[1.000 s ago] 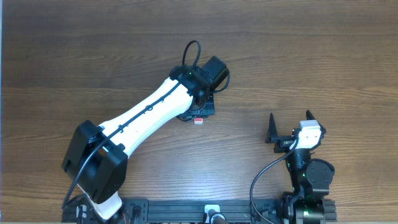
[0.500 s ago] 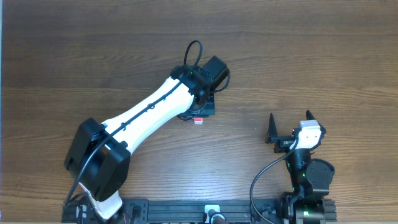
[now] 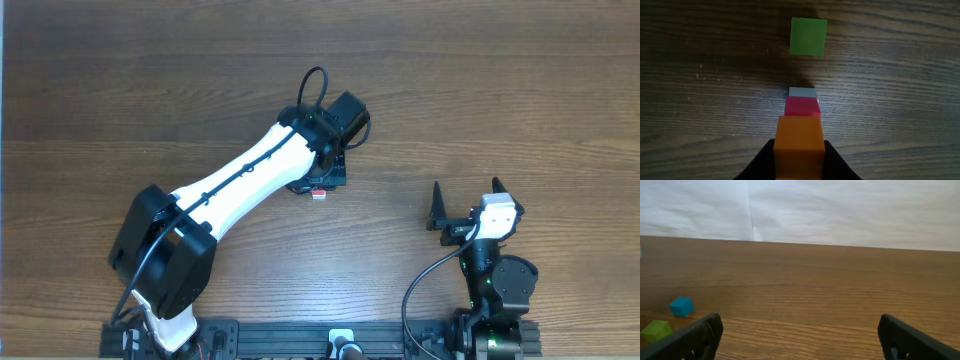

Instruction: Stack Cubes

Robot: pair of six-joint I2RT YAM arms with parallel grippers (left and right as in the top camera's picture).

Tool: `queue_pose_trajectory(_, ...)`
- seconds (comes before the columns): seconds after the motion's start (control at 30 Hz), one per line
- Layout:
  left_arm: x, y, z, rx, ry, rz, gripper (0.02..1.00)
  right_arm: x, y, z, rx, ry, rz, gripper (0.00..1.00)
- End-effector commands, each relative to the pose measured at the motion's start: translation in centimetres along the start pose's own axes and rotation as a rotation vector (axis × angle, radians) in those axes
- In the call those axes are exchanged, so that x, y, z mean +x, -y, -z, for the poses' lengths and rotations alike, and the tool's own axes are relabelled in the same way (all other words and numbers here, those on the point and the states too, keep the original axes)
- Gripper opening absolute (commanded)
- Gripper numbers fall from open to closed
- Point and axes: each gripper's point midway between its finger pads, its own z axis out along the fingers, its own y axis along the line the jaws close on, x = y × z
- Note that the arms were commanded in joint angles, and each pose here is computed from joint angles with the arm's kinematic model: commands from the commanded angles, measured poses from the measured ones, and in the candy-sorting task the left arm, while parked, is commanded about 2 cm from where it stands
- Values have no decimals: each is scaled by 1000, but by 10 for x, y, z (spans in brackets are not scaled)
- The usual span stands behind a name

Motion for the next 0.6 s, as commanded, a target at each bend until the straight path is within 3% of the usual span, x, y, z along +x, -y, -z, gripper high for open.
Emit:
queue_pose_trajectory(0.03, 0, 5, -3, 7, -12, -18, 38, 1, -1, 0, -10, 0, -3, 991)
queue_pose_trajectory(0.43, 2, 4, -13, -13, -32, -19, 53, 1, -1, 0, -10, 0, -3, 991)
queue_pose_trajectory(0.6, 2, 4, -13, -13, -32, -19, 266, 1, -1, 0, -10, 0, -3, 993)
